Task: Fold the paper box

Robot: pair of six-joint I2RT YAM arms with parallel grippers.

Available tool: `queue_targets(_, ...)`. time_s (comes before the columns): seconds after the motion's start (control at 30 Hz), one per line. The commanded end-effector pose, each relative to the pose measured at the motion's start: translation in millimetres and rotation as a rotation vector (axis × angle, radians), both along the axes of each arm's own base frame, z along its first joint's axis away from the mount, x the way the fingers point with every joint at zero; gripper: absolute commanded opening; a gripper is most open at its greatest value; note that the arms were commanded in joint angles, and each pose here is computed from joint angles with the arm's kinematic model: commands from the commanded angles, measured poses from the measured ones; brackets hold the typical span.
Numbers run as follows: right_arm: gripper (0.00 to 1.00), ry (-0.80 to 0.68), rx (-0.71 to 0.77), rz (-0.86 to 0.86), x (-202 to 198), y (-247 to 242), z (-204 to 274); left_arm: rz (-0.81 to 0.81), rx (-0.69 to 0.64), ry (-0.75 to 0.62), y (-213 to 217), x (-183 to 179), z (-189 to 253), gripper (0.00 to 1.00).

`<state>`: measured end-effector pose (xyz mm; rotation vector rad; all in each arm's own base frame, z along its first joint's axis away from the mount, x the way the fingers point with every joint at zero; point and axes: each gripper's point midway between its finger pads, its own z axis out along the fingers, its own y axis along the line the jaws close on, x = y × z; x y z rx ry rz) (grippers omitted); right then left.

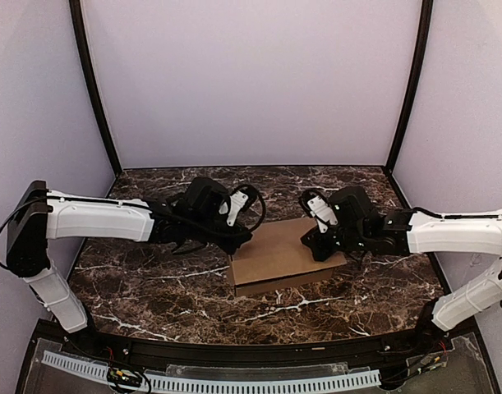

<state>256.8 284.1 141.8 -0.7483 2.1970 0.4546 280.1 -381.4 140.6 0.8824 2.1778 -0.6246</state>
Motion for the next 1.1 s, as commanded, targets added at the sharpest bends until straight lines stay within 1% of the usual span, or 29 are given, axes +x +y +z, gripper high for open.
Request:
queue_targets(0.0, 0.0, 0.081, 0.047, -0.003, -11, 1, -26, -0.008, 0.012, 0.054, 12, -14, -17, 0.01)
queue_targets(0.3, 0.0, 0.209, 0.024, -0.041, -29, -10, -76, -0.012, 0.06, 0.157, 26, -33, -58, 0.01)
queue_targets(0.53, 0.0, 0.241, 0.0, -0.048, -34, -13, -90, -0.001, 0.078, 0.22, 30, -41, -79, 0.01)
queue_targets(0.77, 0.0, 0.292, -0.054, -0.072, -41, -21, -109, 0.011, 0.108, 0.247, 36, -45, -91, 0.01)
queue_targets(0.87, 0.0, 0.281, -0.041, -0.073, -40, -20, -100, 0.011, 0.108, 0.246, 38, -46, -90, 0.01)
queue_targets(0.97, 0.0, 0.239, -0.028, -0.08, -35, -21, -80, 0.009, 0.103, 0.241, 38, -46, -87, 0.01)
queue_targets(1.07, 0.08, 0.177, -0.012, -0.055, -32, -21, -52, 0.006, 0.102, 0.24, 37, -46, -85, 0.01)
